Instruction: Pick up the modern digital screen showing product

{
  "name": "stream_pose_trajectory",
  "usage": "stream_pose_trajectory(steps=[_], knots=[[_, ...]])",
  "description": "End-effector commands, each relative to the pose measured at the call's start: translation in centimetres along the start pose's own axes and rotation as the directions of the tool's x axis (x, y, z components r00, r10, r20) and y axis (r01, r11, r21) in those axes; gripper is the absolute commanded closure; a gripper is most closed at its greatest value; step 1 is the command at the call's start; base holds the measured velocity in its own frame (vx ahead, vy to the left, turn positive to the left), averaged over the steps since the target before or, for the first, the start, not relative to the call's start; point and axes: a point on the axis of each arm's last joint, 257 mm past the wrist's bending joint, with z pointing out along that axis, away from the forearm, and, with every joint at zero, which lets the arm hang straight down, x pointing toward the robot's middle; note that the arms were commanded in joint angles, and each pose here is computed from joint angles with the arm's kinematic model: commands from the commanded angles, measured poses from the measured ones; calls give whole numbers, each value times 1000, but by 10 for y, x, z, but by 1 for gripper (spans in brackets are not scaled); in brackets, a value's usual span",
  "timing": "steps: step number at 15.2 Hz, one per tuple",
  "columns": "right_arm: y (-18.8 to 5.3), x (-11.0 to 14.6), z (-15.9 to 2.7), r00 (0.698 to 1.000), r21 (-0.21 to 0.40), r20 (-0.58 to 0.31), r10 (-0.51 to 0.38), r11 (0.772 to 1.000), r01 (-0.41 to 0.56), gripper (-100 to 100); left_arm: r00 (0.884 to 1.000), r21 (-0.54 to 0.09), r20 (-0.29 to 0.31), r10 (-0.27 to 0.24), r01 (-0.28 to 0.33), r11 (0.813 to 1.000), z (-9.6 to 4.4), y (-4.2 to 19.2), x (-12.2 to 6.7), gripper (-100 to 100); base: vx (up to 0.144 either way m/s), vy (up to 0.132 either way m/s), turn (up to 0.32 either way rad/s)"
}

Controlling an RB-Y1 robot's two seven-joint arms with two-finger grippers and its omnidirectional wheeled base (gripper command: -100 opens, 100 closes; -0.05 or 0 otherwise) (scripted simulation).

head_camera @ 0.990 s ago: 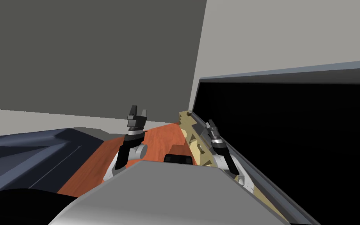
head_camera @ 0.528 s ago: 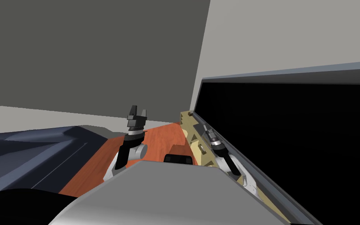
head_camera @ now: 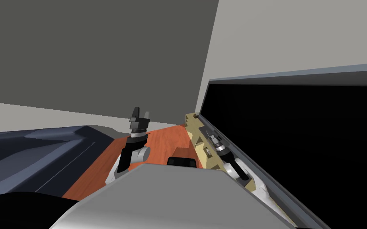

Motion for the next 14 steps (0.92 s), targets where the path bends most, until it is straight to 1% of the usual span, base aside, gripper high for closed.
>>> stream_pose_trajectory(steps=[1, 2, 3, 4, 6, 7, 9, 10, 12, 13, 14], knots=[[-5, 4, -4, 999, 8, -30, -15, 1000, 15, -100, 1000, 0, 0, 0, 0, 1000, 0, 0, 0, 0, -8, 26, 24], [-18, 16, -12, 996, 29, -83, -29, 999, 31, -100, 1000, 0, 0, 0, 0, 1000, 0, 0, 0, 0, -10, 30, 74], [-19, 15, -14, 994, 31, -99, -42, 999, 45, -100, 1000, 0, 0, 0, 0, 1000, 0, 0, 0, 0, -11, 33, 86], [-32, 27, -23, 989, 49, -143, -46, 997, 53, -100, 1000, 0, 0, 0, 0, 1000, 0, 0, 0, 0, -14, 40, 88], [-34, 24, -26, 983, 52, -170, -68, 996, 78, -100, 1000, 0, 0, 0, 0, 1000, 0, 0, 0, 0, -13, 38, 53], [-48, 35, -37, 974, 72, -217, -72, 993, 89, -100, 1000, 0, 0, 0, 0, 1000, 0, 0, 0, 0, -15, 40, 65], [-50, 32, -40, 966, 73, -240, -91, 991, 112, -100, 1000, 0, 0, 0, 0, 1000, 0, 0, 0, 0, -13, 35, 53], [-64, 41, -53, 951, 92, -293, -98, 987, 130, -100, 1000, 0, 0, 0, 0, 1000, 0, 0, 0, 0, -8, 34, 88], [-66, 39, -56, 944, 92, -311, -112, 985, 147, -100, 1000, 0, 0, 0, 0, 1000, 0, 0, 0, 0, -6, 32, 53], [-80, 46, -71, 924, 111, -364, -118, 979, 169, -100, 1000, 0, 0, 0, 0, 1000, 0, 0, 0, 0, -10, 36, 74], [-82, 43, -74, 916, 111, -380, -130, 977, 184, -100, 1000, 0, 0, 0, 0, 1000, 0, 0, 0, 0, -13, 42, 85]])
